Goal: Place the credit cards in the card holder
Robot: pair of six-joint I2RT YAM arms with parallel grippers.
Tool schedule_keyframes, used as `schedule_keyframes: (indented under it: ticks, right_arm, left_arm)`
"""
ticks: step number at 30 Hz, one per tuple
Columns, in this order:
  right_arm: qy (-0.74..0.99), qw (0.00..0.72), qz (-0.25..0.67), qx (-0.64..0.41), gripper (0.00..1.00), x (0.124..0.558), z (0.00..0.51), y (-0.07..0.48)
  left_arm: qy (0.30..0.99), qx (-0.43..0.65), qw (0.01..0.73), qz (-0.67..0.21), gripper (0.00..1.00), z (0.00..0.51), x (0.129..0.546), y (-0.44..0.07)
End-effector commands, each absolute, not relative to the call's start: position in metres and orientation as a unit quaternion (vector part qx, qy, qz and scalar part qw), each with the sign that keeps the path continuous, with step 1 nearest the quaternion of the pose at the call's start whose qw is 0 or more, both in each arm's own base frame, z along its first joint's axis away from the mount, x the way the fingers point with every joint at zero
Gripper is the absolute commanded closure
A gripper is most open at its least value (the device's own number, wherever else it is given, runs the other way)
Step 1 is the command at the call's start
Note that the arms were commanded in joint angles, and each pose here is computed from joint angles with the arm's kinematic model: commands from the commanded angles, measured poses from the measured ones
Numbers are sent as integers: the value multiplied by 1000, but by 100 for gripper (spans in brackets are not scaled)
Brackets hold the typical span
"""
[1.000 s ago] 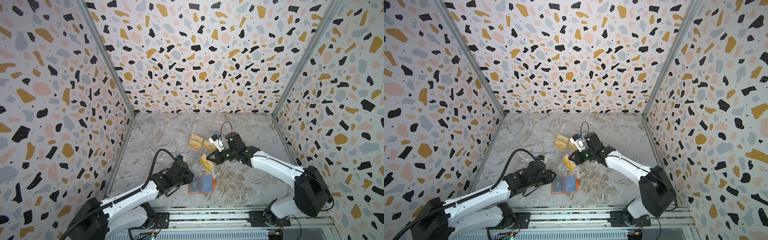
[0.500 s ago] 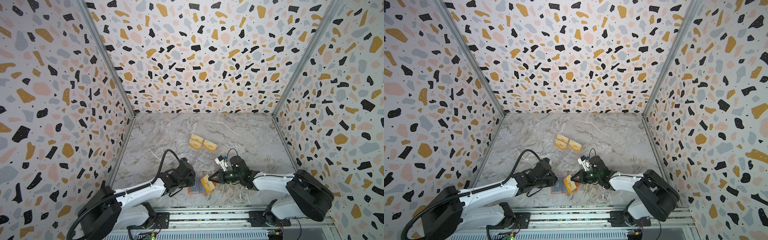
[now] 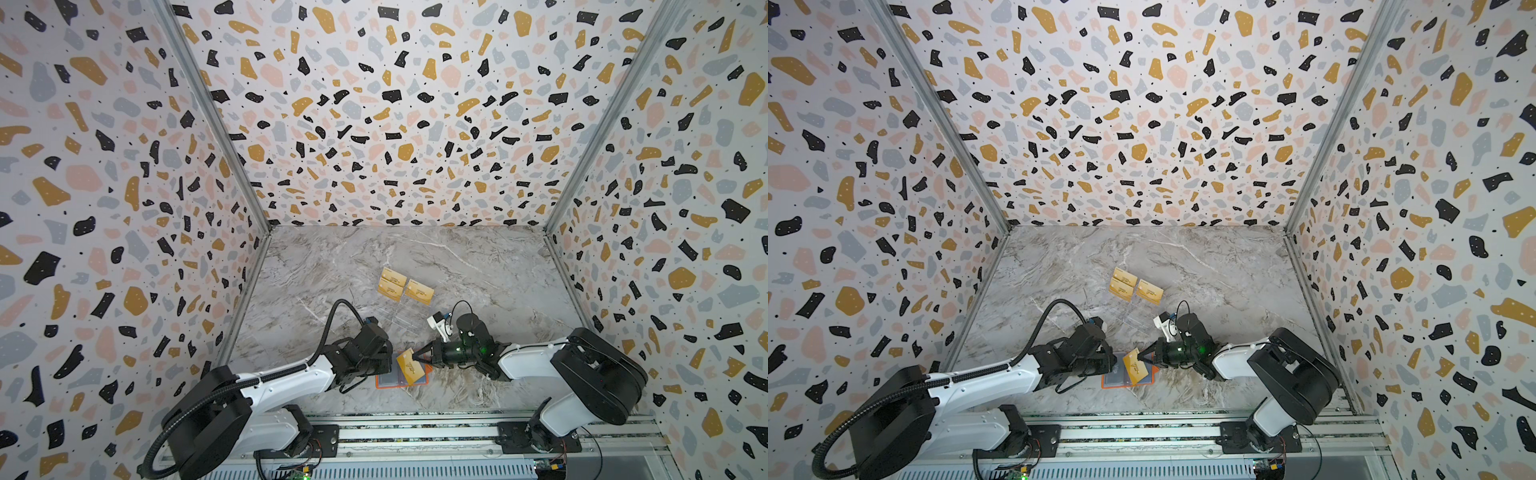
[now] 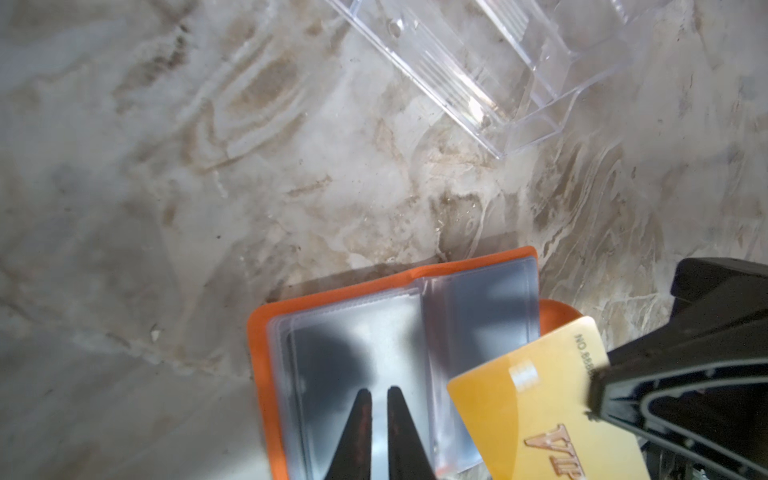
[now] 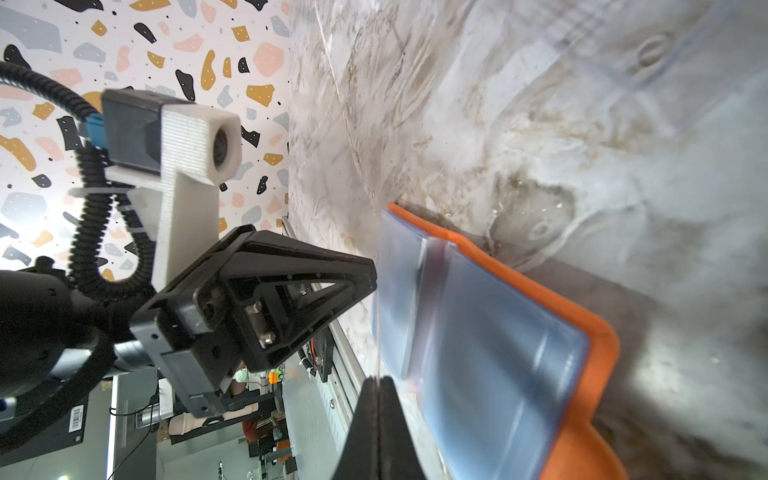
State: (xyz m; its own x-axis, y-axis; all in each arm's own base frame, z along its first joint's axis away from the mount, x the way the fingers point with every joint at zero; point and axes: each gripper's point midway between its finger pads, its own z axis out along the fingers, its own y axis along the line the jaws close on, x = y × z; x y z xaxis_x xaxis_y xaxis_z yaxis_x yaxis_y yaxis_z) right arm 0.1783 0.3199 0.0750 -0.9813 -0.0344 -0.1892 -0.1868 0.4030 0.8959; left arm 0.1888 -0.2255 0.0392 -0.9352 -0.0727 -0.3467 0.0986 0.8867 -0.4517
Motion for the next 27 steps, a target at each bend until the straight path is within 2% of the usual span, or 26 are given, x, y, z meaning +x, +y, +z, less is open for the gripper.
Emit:
schedule_keyframes:
  ticks: [1, 27]
  right_arm:
    - [834, 74, 542, -66, 100, 178, 74, 321]
    - [851, 67, 518, -62, 100, 178, 56, 320]
  left_arm:
    - [957, 21, 170, -235, 88, 31, 182, -223]
    - [959, 20, 164, -229, 90, 24, 177, -218]
